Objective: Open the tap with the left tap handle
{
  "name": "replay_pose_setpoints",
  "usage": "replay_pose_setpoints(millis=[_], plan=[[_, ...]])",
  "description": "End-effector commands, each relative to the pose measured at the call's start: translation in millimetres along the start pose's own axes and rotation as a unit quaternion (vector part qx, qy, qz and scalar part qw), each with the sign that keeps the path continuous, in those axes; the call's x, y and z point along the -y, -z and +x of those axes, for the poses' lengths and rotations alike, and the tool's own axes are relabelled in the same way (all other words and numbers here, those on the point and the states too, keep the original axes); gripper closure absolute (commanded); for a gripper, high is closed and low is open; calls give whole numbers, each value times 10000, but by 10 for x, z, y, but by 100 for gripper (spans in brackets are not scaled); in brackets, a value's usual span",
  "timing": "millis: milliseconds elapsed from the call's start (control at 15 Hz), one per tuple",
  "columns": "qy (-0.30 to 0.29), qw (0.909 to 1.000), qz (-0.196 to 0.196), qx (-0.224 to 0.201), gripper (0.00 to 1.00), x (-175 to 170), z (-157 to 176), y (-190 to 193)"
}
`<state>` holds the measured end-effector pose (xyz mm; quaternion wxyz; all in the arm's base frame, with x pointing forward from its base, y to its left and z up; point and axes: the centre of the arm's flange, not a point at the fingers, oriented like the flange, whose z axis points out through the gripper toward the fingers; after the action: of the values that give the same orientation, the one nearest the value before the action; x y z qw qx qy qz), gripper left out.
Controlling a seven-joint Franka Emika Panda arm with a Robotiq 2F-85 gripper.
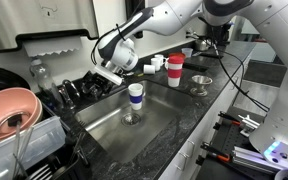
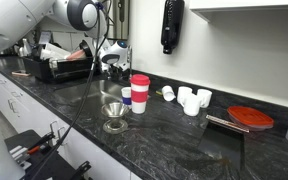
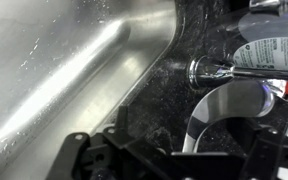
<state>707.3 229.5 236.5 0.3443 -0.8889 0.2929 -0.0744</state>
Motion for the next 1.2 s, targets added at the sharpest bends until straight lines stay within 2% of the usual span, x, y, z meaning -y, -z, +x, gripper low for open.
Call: replay_pose_setpoints(millis=[0, 533, 867, 933, 1133], plan=[[0, 10000, 0, 0, 0, 0, 0, 0], [232, 9989, -96, -396, 0, 115, -51, 35], [273, 9963, 43, -819, 0, 209, -162, 185], [312, 9973, 71, -654, 0, 221, -66, 66], [324, 9968, 84, -729, 0, 250, -107, 98]])
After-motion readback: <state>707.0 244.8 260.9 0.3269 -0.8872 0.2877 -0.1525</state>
